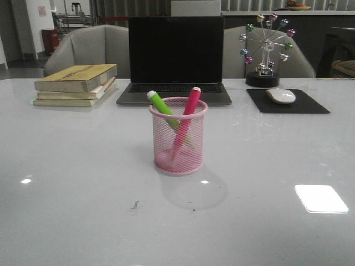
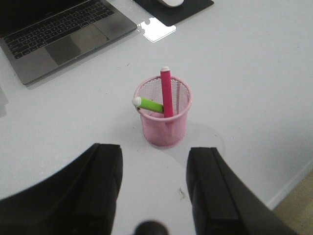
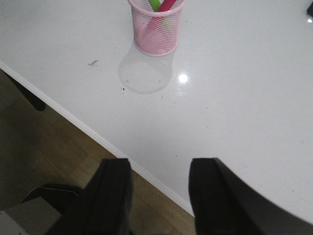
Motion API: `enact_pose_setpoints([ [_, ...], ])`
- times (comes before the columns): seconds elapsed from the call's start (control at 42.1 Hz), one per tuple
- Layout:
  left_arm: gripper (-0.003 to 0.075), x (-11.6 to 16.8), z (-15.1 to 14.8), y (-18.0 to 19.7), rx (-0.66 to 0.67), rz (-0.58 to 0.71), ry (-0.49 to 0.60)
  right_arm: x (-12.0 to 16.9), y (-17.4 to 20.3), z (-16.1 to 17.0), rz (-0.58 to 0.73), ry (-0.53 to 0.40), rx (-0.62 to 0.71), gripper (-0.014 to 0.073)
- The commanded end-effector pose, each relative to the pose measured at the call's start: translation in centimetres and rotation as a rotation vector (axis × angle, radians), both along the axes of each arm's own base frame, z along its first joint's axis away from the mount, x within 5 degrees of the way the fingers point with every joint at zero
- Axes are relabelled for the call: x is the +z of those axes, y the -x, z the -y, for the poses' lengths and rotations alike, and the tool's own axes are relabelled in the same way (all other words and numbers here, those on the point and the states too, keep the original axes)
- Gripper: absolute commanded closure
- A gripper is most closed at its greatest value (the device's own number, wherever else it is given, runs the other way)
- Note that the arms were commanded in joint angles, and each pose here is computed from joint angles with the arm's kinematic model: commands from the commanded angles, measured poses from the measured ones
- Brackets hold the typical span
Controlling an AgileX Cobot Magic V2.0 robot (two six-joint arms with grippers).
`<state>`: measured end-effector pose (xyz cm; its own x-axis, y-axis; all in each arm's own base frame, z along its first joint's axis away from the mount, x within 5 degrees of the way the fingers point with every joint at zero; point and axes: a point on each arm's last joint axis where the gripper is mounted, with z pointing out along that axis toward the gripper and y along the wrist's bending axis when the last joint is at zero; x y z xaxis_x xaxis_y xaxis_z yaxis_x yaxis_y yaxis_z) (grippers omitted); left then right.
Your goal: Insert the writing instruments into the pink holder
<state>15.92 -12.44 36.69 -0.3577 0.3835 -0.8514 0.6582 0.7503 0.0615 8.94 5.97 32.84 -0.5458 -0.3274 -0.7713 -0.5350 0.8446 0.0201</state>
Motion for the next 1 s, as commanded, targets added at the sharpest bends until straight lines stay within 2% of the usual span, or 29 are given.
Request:
enact_pose_setpoints([
  [0.0,0.0336,2.4,-1.9,2.4,-0.001,0.061,0.034,1.4,-0.3,-0.1,0.077,-0.049,-0.007,0.0200],
  [0.166,0.0336,1.7,-4.8,6.2,-0.003,0.065,0.029,1.4,-0.3,-0.1,0.077,-0.049,-0.007,0.0200],
  [0.451,0.0336,-2.0,-8.5,10.6,0.011,0.098,-0.007,1.4,-0.3,-0.1,0.079,-0.047,-0.007,0.0200],
  [0.546,0.0335,-2.8,-9.1,11.2,0.021,0.099,-0.001,1.4,-0.4,0.0,0.096,-0.034,-0.010,0.0200],
  [0.712,0.0336,-3.2,-9.8,11.1,0.141,0.066,0.061,1.5,-0.6,0.0,0.135,-0.033,-0.011,0.0200],
  [0.902,0.0337,-3.2,-9.8,11.1,0.142,0.070,0.061,0.3,-0.9,-0.2,0.147,-0.041,-0.007,0.0204],
  [0.973,0.0369,-3.3,-9.8,11.1,0.142,0.069,0.060,-0.3,-1.0,-0.3,0.141,-0.036,-0.006,0.0249],
])
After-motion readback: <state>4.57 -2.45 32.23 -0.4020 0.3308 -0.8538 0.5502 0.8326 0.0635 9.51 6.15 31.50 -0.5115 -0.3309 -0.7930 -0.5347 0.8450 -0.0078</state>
